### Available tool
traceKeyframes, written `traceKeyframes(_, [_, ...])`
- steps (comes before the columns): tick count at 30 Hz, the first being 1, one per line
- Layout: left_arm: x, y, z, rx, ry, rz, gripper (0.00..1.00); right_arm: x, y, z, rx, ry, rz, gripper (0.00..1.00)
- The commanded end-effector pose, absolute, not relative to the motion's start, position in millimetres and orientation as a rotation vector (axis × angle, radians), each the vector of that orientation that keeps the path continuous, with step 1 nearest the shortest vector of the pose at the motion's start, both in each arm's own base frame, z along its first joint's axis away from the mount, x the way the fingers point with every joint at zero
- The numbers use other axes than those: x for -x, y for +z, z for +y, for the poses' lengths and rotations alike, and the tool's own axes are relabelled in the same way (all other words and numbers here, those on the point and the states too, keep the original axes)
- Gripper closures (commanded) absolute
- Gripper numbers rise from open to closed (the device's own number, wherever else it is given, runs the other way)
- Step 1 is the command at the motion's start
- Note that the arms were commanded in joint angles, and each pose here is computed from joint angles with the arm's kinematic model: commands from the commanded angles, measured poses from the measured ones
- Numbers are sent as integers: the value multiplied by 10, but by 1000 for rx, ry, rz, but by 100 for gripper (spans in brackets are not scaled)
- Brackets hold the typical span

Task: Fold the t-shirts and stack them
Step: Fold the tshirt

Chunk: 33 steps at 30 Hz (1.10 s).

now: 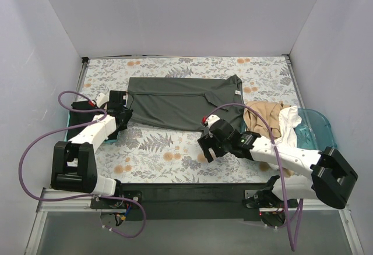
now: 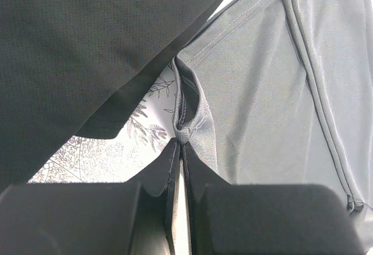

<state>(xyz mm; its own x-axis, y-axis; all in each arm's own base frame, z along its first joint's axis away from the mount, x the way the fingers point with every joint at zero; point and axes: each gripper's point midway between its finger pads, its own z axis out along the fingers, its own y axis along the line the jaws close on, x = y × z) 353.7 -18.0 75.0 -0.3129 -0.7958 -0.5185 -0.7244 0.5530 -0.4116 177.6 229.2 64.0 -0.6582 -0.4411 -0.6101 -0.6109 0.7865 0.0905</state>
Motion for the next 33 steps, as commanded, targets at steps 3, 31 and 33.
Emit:
traceKeyframes(3, [-3585,951,-120,1199,-129,2043,100,-1902,608,2182,767,199,2456,6])
traceKeyframes(31, [-3472,890,-80,1200,-106,2043,100,-1863,-86,1851,808,-13,2722,64])
traceKeyframes(33, [-3456,878,-78,1196,-100,2049,100,-1852,-102,1850,806,1,2731,69])
